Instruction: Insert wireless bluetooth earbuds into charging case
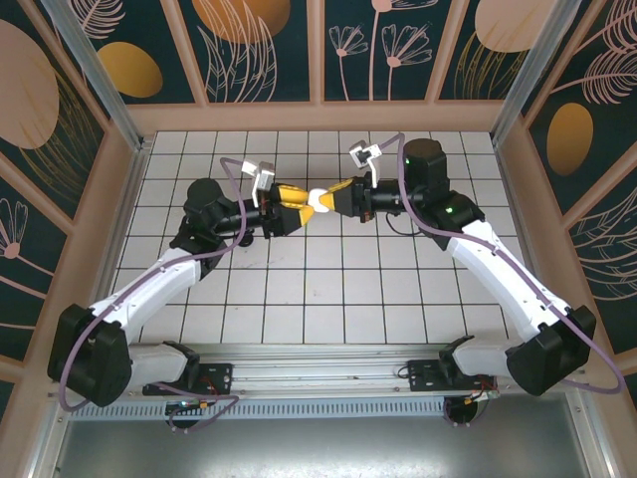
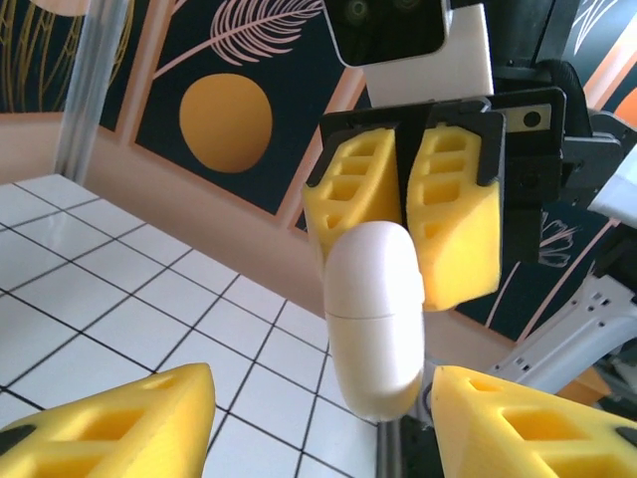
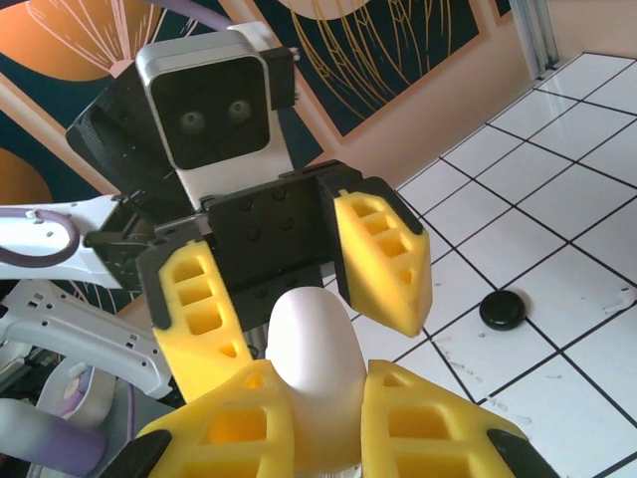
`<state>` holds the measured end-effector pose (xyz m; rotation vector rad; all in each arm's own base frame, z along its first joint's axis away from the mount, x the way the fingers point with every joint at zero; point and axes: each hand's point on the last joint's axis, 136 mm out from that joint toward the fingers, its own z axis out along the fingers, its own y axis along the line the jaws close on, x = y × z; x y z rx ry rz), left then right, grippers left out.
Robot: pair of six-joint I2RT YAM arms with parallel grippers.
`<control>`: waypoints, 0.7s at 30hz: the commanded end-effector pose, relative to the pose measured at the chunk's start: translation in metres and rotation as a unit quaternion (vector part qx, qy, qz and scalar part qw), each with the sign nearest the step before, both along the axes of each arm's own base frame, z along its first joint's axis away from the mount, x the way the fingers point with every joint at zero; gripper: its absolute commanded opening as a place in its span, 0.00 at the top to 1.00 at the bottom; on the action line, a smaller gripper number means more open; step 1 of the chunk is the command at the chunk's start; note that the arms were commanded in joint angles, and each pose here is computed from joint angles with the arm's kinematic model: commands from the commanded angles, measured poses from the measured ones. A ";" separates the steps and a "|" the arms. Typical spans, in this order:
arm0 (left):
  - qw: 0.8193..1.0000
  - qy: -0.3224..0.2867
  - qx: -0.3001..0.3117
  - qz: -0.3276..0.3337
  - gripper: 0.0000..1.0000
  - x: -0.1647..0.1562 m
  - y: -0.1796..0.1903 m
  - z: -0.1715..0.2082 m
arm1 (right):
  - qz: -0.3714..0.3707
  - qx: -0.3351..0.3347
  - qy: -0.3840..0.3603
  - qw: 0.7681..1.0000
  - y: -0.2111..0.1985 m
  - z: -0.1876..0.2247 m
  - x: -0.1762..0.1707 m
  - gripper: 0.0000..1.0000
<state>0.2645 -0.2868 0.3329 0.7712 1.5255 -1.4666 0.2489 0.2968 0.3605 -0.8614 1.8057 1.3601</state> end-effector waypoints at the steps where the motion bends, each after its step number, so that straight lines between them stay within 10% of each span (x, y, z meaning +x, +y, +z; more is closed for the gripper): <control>1: 0.999 -0.029 -0.029 -0.030 0.45 -0.009 -0.003 0.022 | 0.022 0.012 -0.020 1.000 0.003 0.010 -0.008 0.94; 16: 0.998 -0.022 -0.031 -0.050 0.65 -0.012 -0.017 0.024 | 0.027 0.012 -0.018 0.999 0.006 0.005 -0.009 0.95; 21: 0.998 -0.023 -0.031 -0.048 0.91 -0.013 -0.016 0.023 | 0.025 0.012 -0.013 1.000 0.005 0.003 -0.010 0.89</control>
